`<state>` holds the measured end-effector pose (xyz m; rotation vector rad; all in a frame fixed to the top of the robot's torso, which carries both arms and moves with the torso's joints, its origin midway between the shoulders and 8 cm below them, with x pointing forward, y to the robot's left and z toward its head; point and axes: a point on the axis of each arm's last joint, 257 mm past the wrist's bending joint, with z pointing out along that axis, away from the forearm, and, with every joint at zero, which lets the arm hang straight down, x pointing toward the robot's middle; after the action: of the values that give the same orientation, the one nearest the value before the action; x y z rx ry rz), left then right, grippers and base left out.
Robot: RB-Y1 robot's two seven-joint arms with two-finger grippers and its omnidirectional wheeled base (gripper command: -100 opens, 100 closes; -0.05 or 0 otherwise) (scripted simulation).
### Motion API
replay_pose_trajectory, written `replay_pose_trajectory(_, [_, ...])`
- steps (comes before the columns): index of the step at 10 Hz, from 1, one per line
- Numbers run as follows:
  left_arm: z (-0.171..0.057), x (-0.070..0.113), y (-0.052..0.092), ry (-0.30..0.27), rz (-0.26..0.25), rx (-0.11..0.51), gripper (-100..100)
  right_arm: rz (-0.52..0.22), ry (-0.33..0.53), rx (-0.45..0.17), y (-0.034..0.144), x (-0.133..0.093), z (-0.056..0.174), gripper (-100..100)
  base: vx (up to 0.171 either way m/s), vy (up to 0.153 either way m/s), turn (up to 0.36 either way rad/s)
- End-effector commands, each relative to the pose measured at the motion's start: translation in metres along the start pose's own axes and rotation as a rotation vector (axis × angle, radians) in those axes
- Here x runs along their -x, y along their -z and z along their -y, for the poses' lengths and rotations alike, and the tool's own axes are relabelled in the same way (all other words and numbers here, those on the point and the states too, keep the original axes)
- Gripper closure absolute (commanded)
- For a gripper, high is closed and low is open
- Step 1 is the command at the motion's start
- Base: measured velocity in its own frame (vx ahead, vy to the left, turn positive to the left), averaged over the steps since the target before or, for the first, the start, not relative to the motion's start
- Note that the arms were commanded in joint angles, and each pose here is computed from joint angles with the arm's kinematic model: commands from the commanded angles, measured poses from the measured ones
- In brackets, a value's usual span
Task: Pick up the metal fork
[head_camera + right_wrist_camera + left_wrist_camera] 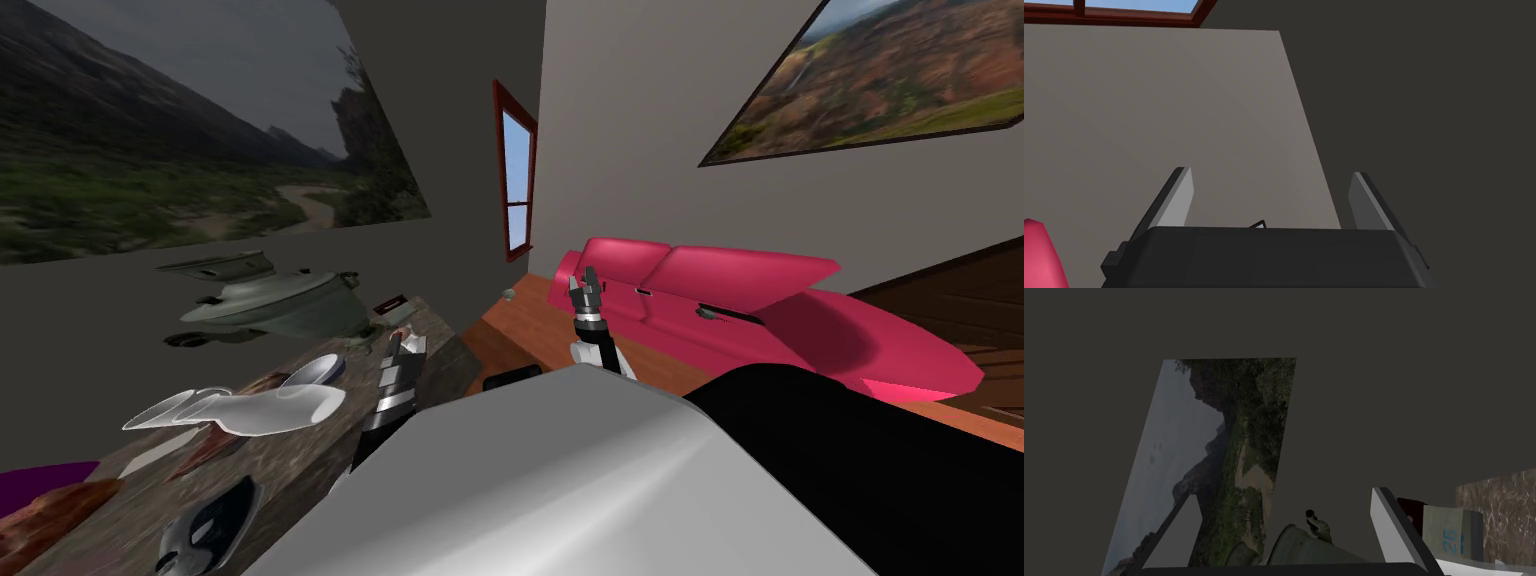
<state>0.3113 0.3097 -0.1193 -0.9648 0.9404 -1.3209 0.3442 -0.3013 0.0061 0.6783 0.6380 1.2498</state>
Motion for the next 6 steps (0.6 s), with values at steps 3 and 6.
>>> replay_pose_trajectory(3, [-0.059, 0.027, 0.052, 0.000, 0.016, 0.212, -100, 0.000, 0.000, 0.000, 0.000, 0.000, 0.000, 0, -0.072, 0.006, -0.203])
replay_pose_trajectory(6, [-0.084, 0.039, 0.079, -0.001, 0.027, 0.309, -100, 0.000, 0.000, 0.000, 0.000, 0.000, 0.000, 0, -0.061, 0.004, -0.168])
